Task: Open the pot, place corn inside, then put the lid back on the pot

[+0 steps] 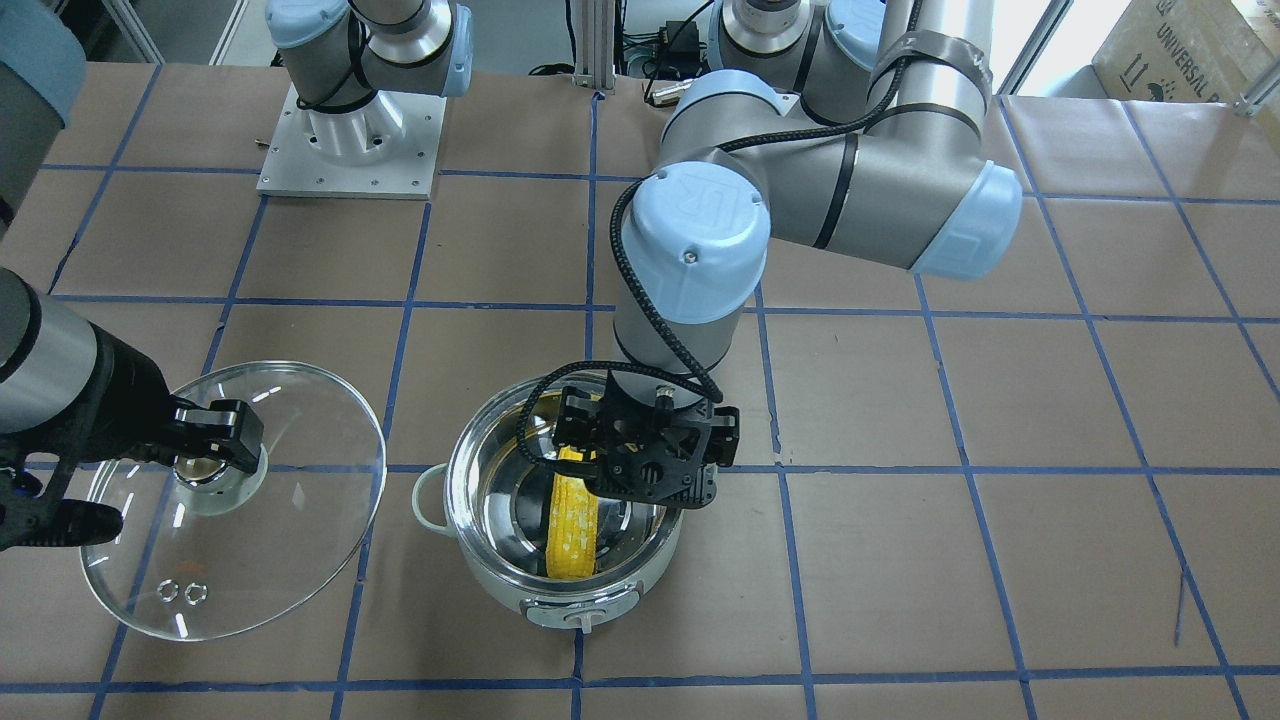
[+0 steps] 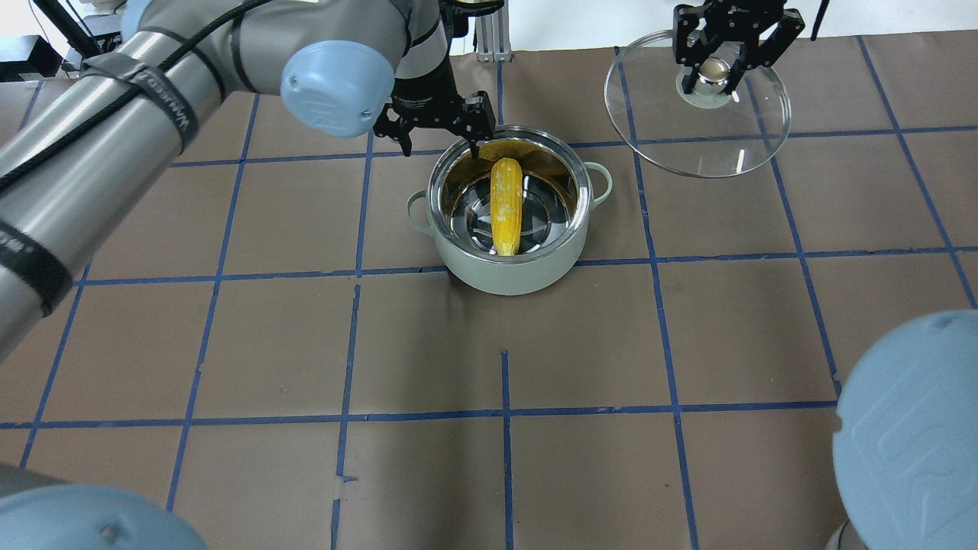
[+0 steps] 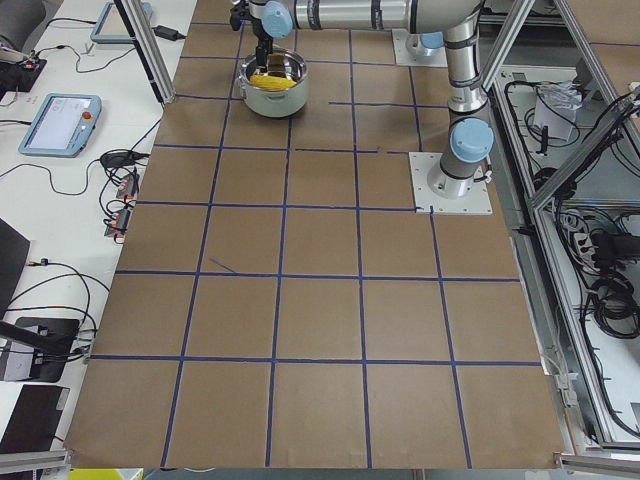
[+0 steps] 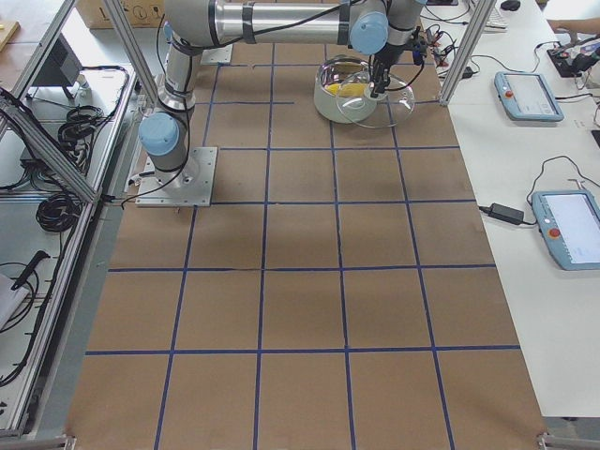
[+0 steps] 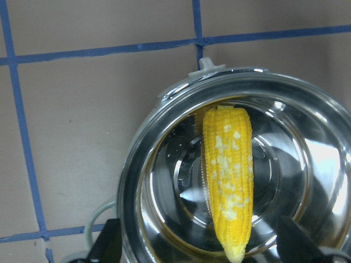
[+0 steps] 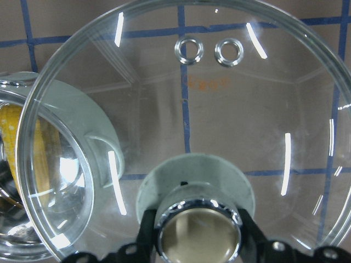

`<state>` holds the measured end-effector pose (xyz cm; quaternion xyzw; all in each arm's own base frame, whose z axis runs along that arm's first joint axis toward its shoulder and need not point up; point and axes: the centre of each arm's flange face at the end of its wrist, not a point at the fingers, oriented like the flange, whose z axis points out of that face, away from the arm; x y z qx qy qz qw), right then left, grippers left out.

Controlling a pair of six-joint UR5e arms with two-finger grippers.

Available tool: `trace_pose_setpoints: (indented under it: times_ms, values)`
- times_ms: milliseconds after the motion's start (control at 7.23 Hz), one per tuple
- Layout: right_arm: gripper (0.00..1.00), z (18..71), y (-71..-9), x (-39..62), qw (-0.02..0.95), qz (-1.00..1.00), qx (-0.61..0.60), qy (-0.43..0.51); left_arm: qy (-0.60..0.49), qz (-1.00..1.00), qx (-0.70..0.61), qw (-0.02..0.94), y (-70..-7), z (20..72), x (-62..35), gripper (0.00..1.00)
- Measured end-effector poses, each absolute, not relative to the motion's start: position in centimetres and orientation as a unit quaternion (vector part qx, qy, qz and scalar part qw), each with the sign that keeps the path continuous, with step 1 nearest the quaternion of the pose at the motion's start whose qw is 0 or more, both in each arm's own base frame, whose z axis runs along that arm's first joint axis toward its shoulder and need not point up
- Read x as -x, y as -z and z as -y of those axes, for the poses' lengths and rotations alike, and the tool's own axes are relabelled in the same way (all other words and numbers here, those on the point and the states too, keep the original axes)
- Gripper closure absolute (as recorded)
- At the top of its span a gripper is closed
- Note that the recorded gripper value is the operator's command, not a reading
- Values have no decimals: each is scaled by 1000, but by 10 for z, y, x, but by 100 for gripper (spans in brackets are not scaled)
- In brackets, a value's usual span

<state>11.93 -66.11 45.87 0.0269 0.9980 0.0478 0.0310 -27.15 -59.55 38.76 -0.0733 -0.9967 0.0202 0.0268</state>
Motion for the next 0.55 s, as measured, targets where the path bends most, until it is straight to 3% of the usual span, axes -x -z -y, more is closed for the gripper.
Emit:
trace_pose_setpoints:
  times_ms: [553]
  values:
    - [84,626,-454,-245,17,-995,-76,-55,-30,996,63,46,-443,504,180,0]
